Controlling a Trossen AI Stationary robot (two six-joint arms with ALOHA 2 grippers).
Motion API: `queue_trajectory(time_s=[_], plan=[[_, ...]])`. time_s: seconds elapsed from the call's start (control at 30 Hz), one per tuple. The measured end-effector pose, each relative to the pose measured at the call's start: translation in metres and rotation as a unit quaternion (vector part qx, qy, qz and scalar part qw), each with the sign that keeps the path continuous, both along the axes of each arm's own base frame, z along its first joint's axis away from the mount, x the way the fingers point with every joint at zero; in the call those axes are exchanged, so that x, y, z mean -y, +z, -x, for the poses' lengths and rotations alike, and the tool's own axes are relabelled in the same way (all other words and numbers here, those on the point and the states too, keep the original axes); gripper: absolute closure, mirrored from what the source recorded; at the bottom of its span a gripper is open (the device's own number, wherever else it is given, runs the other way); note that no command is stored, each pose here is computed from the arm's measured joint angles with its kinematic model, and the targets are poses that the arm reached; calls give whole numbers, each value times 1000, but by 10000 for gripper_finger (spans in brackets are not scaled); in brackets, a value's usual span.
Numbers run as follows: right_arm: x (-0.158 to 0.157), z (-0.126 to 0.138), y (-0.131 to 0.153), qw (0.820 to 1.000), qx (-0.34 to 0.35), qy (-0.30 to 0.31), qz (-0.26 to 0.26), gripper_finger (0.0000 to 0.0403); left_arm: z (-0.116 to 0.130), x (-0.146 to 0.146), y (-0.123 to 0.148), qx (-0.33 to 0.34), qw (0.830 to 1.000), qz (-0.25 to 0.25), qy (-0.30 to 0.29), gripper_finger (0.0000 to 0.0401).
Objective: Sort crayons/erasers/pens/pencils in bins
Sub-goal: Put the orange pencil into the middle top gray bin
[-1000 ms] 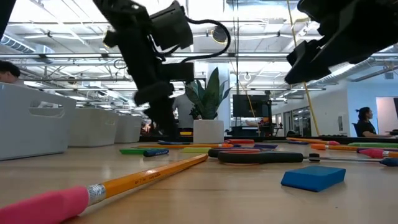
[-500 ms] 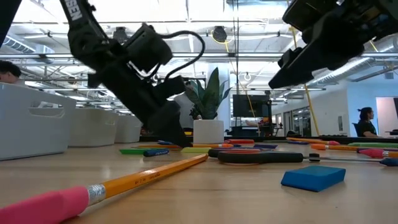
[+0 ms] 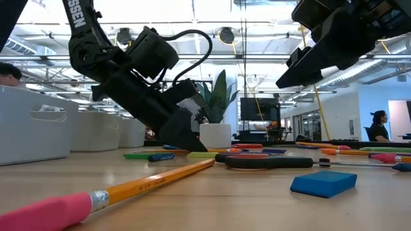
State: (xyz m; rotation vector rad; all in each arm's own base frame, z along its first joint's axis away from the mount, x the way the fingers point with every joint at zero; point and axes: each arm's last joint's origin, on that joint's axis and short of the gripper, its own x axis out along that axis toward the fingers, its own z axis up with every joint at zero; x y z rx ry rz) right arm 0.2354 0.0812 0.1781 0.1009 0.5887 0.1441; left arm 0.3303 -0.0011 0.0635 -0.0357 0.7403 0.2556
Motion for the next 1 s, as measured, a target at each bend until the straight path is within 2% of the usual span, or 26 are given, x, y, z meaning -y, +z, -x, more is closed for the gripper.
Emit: queue_trajectory(time_s=[0.07, 0.2, 0.33, 0.43, 0.6, 0.73, 0.83, 0.9, 1.0], plan=[[-1, -2, 3, 1000, 6, 3, 3, 179, 0, 0, 0, 2, 1000, 3, 9, 386], [-3, -8, 14, 999, 25, 14, 15, 179, -2, -1, 4, 7, 999, 12, 30, 378], [-5, -14, 29, 999, 38, 23, 28, 179, -10, 2, 26, 22, 999, 12, 33, 372], [-6, -18, 38, 997, 48, 33, 43, 179, -15, 5, 55, 16, 999, 10, 33, 384], [-6, -22, 46, 996, 63, 37, 52, 179, -19, 5, 129, 29, 999, 11, 41, 389], [-3, -23, 46, 996, 60, 30, 53, 179, 6, 6, 181, 14, 996, 11, 87, 384], [-1, -23, 46, 996, 59, 28, 62, 179, 42, 7, 211, -19, 991, 28, 130, 386], [0, -23, 46, 996, 58, 25, 67, 179, 67, 6, 222, -42, 982, 56, 174, 390], [1, -23, 46, 995, 61, 3, 80, 179, 108, 1, 236, -65, 962, 72, 254, 392]])
